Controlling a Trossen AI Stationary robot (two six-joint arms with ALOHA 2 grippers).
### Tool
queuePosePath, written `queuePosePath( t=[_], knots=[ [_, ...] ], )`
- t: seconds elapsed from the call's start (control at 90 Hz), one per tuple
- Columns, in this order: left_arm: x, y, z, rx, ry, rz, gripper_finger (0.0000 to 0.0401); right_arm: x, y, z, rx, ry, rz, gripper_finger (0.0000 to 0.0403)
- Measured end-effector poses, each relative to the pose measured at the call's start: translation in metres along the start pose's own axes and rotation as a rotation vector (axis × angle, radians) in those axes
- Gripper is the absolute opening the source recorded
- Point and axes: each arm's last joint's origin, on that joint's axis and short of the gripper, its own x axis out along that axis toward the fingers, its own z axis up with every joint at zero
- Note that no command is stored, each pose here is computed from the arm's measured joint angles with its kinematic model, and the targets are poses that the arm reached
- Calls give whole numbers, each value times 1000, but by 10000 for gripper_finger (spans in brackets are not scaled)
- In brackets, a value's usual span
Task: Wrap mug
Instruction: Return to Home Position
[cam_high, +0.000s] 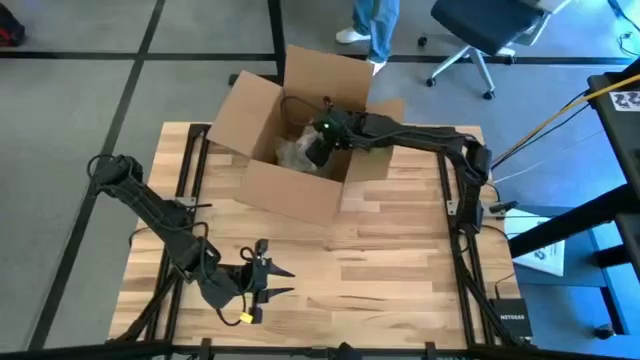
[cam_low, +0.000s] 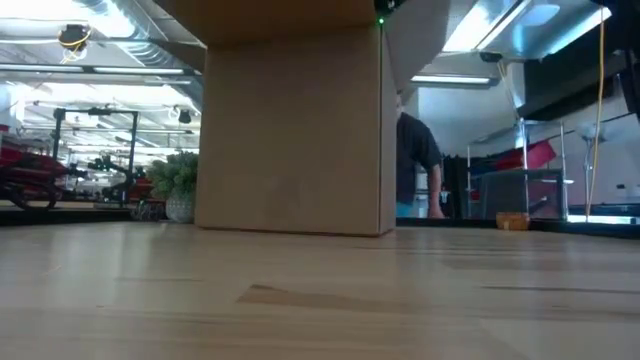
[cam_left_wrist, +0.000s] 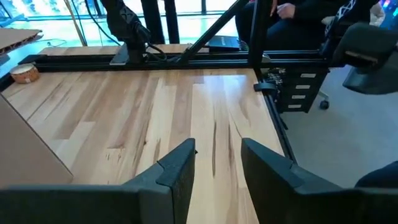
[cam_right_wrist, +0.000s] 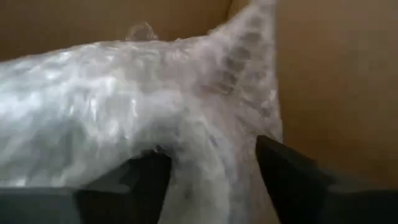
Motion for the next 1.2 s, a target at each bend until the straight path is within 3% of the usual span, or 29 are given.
queuePosePath(
  t=[0.189,0.556,0.889,1.2],
  knots=[
    [0,0,0,0,1,0,115,-28,11,21,-68,-45,28,256],
    [8,12,-4,-5,73,9,115,-103,42,54,-214,-203,122,236],
    [-2,30,7,-22,85,6,115,-153,59,49,-284,-293,203,225],
    [-14,37,11,-39,89,28,115,-184,82,31,-357,-263,319,225]
  ],
)
